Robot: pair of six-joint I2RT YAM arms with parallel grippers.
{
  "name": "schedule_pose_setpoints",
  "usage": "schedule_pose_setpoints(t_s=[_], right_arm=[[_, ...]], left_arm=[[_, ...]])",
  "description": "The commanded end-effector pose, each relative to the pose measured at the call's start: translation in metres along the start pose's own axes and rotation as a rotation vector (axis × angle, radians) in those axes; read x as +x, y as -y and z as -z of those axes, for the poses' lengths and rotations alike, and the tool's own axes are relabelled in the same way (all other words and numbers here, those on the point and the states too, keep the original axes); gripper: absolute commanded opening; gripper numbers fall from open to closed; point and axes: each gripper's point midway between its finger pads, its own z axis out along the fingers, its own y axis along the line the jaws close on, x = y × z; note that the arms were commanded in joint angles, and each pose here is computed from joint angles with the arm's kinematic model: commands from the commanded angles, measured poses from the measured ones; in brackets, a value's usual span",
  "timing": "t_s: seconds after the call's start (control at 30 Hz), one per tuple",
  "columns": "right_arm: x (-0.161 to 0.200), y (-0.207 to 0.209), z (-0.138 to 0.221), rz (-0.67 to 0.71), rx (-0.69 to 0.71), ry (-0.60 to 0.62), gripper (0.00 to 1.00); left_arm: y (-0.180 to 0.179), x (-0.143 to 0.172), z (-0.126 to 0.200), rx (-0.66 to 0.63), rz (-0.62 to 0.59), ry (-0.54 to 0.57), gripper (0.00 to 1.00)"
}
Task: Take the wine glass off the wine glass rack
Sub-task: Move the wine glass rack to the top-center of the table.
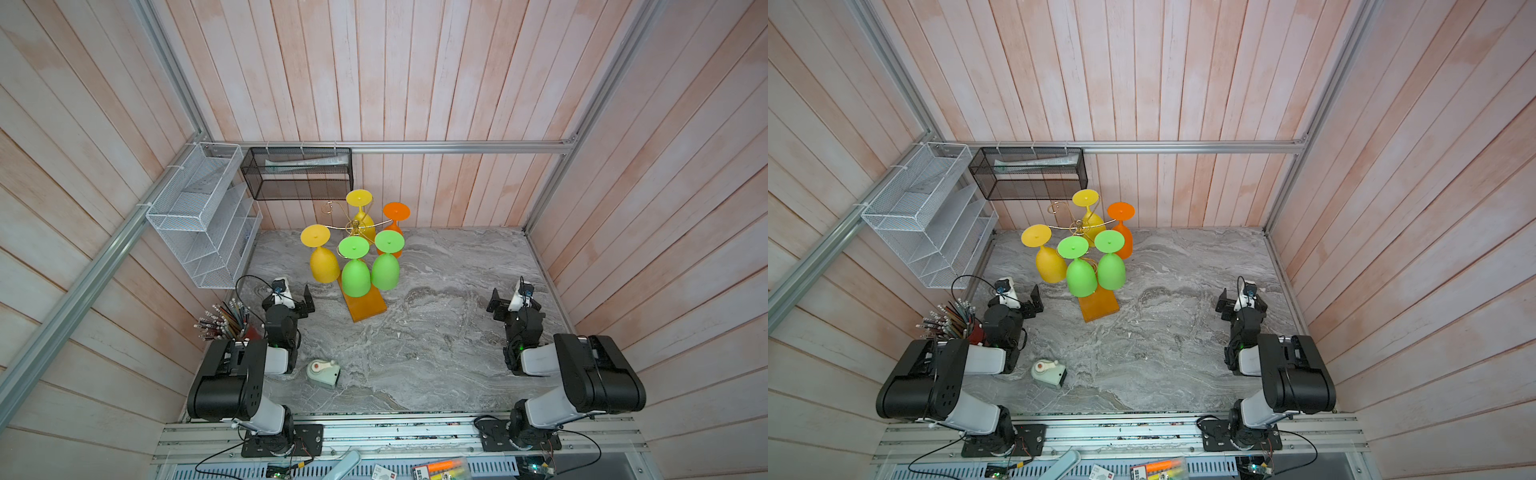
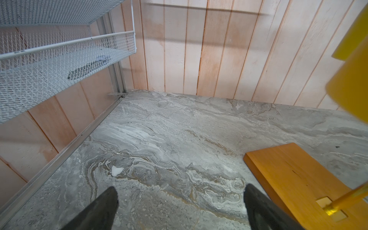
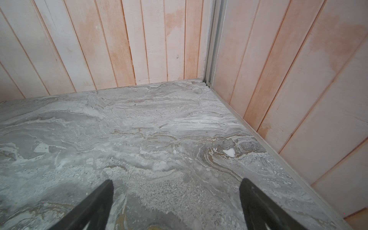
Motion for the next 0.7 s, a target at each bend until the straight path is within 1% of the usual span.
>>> schedule_pose_setpoints(t_s=[0.0, 0.23, 0.47, 0.67], right_arm=[[-0.009, -0.003, -0.002, -0.006, -0.013, 0.023, 0.98], [-0.01, -0.002, 0.003, -0.008, -0.011, 0.039, 0.98], [-0.018, -0.015, 0.021, 0.04, -0.051, 0.109, 0.98], [-0.024, -0.015, 0.027, 0.051, -0.036, 0.128, 0.97]], left_arm=[[0.001, -0.002, 0.0, 0.003, -0.011, 0.008, 1.0], [0.0, -0.002, 0.003, -0.003, -0.008, 0.016, 1.0], [-0.004, -0.01, 0.019, -0.042, -0.002, 0.086, 1.0], [-0.011, -0.022, 0.029, -0.095, 0.02, 0.109, 1.0]])
